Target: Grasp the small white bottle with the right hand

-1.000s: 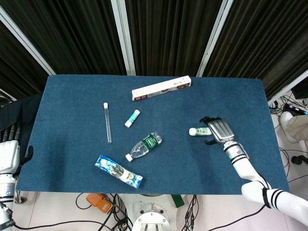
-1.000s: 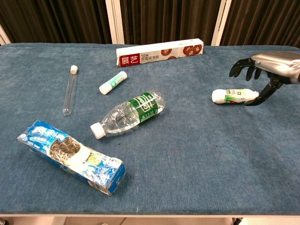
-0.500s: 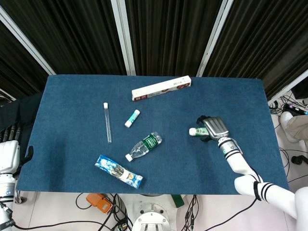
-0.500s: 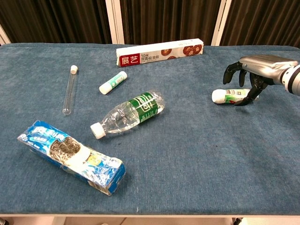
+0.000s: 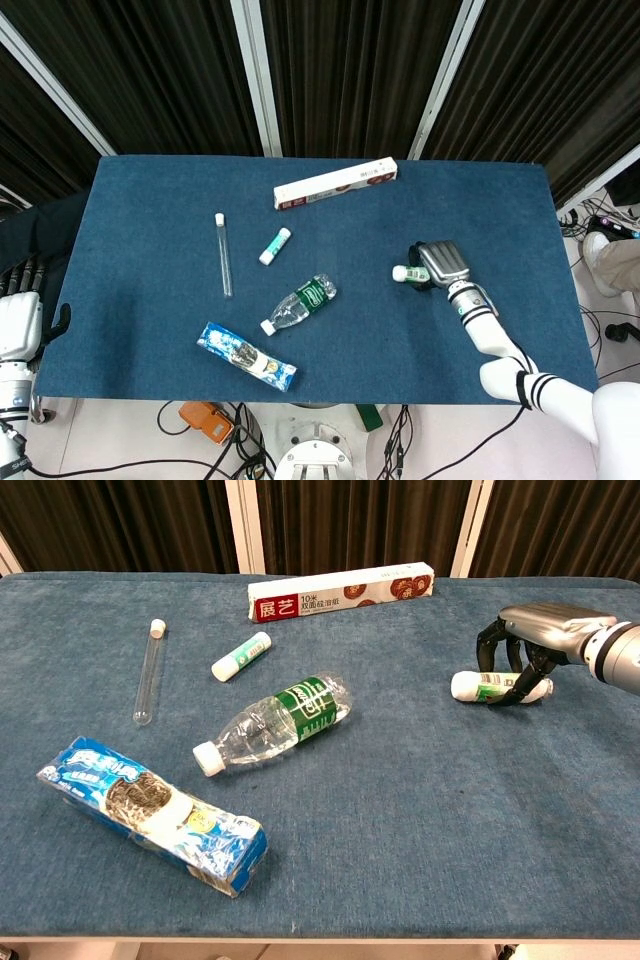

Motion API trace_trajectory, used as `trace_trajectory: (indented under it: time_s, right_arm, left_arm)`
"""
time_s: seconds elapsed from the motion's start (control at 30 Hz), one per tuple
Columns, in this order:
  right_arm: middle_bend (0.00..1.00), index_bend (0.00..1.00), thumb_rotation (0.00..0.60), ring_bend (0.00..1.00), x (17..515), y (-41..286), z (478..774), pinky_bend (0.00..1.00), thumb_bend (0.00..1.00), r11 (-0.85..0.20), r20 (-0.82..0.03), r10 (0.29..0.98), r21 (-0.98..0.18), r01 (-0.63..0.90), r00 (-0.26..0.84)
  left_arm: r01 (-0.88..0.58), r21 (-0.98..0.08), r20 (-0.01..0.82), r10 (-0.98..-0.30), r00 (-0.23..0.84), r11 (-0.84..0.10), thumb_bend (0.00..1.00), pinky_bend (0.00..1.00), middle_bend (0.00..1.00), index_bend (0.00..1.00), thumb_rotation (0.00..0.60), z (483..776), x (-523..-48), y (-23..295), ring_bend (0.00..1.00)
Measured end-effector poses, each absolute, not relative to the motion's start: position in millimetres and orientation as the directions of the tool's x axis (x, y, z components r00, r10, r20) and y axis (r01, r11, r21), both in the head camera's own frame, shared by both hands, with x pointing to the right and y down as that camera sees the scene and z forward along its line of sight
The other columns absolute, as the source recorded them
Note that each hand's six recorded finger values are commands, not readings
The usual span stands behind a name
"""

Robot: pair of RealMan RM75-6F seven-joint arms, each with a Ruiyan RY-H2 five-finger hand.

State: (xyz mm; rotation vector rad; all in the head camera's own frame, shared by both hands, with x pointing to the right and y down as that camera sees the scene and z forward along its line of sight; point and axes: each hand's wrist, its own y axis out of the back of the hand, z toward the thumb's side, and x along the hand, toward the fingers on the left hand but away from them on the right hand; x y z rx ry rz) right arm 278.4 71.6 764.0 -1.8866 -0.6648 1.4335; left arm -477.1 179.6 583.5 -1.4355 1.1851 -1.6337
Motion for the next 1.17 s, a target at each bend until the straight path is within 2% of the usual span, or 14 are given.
trace_trajectory:
  time_s: [0.17,0.27,0.6,0.73,0.93,1.07,1.17]
  right_arm:
    - [0.63,0.73,0.6,0.76,275.1,69.3,763.9,0.81,0.45,-0.636,-0.607,0.746,-0.771,0.024,0.274]
    - [0.67,0.76,0.6,0.8,274.5,66.2,761.7,0.85,0.47,-0.62,-0.587,0.761,-0.784,0.043,0.276]
    - [0.68,0.76,0.6,0.8,276.6,53.7,745.5,0.86,0.49,-0.536,-0.49,0.829,-0.834,0.13,0.27]
    - [0.68,0.76,0.6,0.8,276.2,43.7,729.4,0.86,0.49,-0.467,-0.411,0.872,-0.861,0.202,0.264]
    - [0.68,0.76,0.6,0.8,274.8,26.6,688.5,0.86,0.49,-0.304,-0.23,0.943,-0.888,0.345,0.24]
    - [0.68,0.76,0.6,0.8,276.2,18.2,663.1,0.86,0.49,-0.211,-0.132,0.968,-0.887,0.41,0.213]
    - [0.68,0.76,0.6,0.81,279.5,11.5,647.0,0.86,0.49,-0.169,-0.09,0.977,-0.881,0.443,0.195]
  left_arm:
    - [-0.095,-0.921,0.39,-0.901,-0.19,-0.379,0.43,0.07,0.0,0.07,0.6,583.6,-477.6,179.7,0.04]
    - [-0.099,-0.92,0.391,-0.901,-0.191,-0.378,0.43,0.07,0.0,0.07,0.6,583.4,-477.6,179.5,0.04]
    - [-0.105,-0.922,0.386,-0.902,-0.194,-0.373,0.43,0.07,0.0,0.07,0.6,582.0,-478.4,179.4,0.04]
    - [-0.106,-0.922,0.387,-0.901,-0.197,-0.373,0.43,0.07,0.0,0.07,0.6,581.9,-478.7,179.8,0.04]
    - [-0.106,-0.922,0.387,-0.901,-0.197,-0.373,0.43,0.07,0.0,0.07,0.6,581.6,-478.7,180.2,0.04]
    - [-0.105,-0.922,0.387,-0.901,-0.197,-0.373,0.43,0.07,0.0,0.07,0.6,581.3,-478.3,180.4,0.04]
    - [-0.105,-0.921,0.388,-0.9,-0.199,-0.375,0.43,0.07,0.0,0.07,0.6,581.6,-478.7,180.7,0.04]
